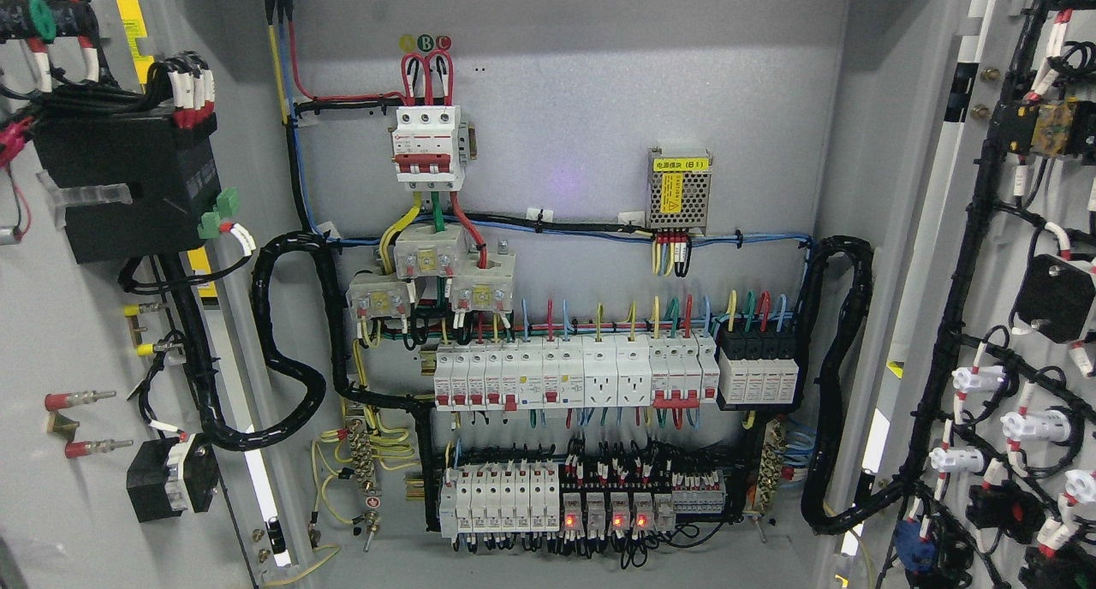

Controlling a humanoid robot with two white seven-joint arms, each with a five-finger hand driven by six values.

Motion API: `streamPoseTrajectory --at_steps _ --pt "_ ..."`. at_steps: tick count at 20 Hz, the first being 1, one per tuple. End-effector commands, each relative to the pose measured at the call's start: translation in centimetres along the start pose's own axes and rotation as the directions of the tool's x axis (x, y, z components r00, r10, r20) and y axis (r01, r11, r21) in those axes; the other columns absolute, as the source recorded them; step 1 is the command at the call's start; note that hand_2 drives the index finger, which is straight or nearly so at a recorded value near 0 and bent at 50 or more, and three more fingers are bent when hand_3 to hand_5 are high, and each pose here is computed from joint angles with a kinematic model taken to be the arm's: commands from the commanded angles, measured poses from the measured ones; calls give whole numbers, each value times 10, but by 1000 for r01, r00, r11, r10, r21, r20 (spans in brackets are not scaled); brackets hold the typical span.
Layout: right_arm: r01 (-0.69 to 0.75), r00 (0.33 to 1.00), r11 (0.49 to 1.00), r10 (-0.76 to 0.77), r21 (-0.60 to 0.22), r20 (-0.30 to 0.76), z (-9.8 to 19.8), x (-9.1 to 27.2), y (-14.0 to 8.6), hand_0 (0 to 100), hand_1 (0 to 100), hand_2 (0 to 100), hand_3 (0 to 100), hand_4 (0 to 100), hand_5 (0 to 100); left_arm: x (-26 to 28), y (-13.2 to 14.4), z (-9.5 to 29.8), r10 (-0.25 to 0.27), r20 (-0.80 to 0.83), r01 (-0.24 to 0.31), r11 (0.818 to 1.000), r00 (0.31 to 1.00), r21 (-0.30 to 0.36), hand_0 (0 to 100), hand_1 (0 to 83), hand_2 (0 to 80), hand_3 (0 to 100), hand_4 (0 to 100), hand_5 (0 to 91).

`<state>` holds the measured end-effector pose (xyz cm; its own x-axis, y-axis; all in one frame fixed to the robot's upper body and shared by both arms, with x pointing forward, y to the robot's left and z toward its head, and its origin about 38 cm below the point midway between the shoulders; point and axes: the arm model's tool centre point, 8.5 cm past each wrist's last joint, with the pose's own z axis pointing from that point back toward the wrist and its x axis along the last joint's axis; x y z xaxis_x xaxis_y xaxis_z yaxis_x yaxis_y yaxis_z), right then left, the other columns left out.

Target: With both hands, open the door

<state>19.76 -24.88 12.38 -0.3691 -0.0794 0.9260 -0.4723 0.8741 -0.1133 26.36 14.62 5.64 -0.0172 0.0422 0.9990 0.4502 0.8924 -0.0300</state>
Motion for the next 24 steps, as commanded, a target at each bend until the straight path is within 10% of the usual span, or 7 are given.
streamPoseTrajectory --at_steps 1,12,24 --pt "-114 993 992 115 -55 28 22 24 -23 210 155 0 0 0 0 78 29 14 -116 216 122 992 970 -12 0 0 0 8 0 0" --pt "-100 985 987 117 -127 131 21 49 -48 210 156 0 0 0 0 68 78 49 -173 155 150 977 973 153 0 0 0 8 0 0" --pt "-186 960 976 205 -110 189 -3 66 -74 210 159 0 0 0 0 69 104 76 -169 179 142 978 969 153 0 0 0 8 0 0"
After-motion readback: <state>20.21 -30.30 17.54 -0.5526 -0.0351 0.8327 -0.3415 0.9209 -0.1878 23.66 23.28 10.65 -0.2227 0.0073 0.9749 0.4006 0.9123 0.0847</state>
